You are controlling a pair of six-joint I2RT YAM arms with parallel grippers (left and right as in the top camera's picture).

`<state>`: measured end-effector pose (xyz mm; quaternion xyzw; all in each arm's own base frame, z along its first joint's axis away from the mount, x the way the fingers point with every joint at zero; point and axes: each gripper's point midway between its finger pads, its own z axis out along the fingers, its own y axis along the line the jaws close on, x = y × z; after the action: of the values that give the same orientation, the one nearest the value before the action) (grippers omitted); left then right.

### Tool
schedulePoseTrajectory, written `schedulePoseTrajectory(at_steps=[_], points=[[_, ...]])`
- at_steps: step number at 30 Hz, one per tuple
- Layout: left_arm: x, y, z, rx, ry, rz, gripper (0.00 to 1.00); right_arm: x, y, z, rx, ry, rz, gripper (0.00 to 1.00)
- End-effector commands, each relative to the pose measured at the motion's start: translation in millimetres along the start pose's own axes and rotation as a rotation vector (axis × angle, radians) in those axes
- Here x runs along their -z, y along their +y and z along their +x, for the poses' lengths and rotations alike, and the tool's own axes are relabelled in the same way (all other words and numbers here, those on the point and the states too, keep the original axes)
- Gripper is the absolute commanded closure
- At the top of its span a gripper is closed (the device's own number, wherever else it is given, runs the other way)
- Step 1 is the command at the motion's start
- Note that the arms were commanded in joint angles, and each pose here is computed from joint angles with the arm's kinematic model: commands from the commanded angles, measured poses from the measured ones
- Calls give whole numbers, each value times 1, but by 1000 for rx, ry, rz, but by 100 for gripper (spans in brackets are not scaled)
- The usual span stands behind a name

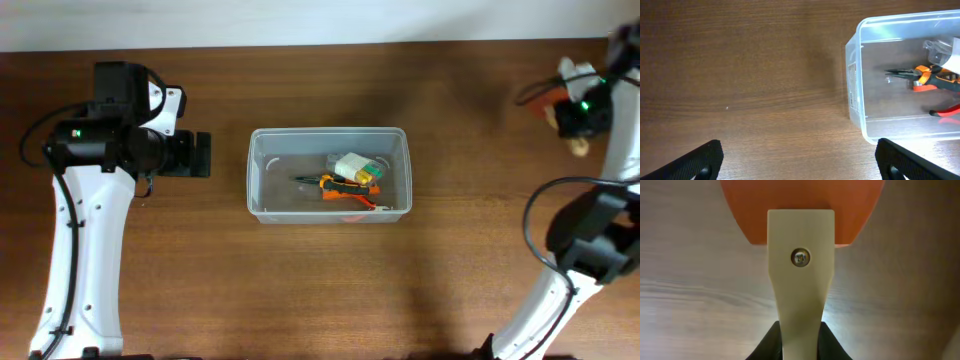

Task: Pack container
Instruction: 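Lift the scraper and carry it left over the container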

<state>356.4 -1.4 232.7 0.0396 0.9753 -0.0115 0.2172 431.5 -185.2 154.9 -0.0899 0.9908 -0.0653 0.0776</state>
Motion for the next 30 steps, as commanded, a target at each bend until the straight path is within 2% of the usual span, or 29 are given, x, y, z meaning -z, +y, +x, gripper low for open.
schedulePoseTrajectory(at_steps=[1, 6, 10, 18, 30], points=[[5, 2, -5, -1, -18, -6, 1, 33, 35, -36, 90, -83, 14, 83], [5, 2, -5, -1, -18, -6, 1, 67, 99, -76, 241, -175, 18, 83], [5, 2, -5, -1, -18, -6, 1, 86, 151, -92, 351, -225, 5, 83], [5, 2, -5, -1, -18, -6, 1, 113, 233, -80, 523, -219, -54, 83], [5, 2, -5, -1, -18, -6, 1, 130, 313, -61, 708, -213, -102, 82]])
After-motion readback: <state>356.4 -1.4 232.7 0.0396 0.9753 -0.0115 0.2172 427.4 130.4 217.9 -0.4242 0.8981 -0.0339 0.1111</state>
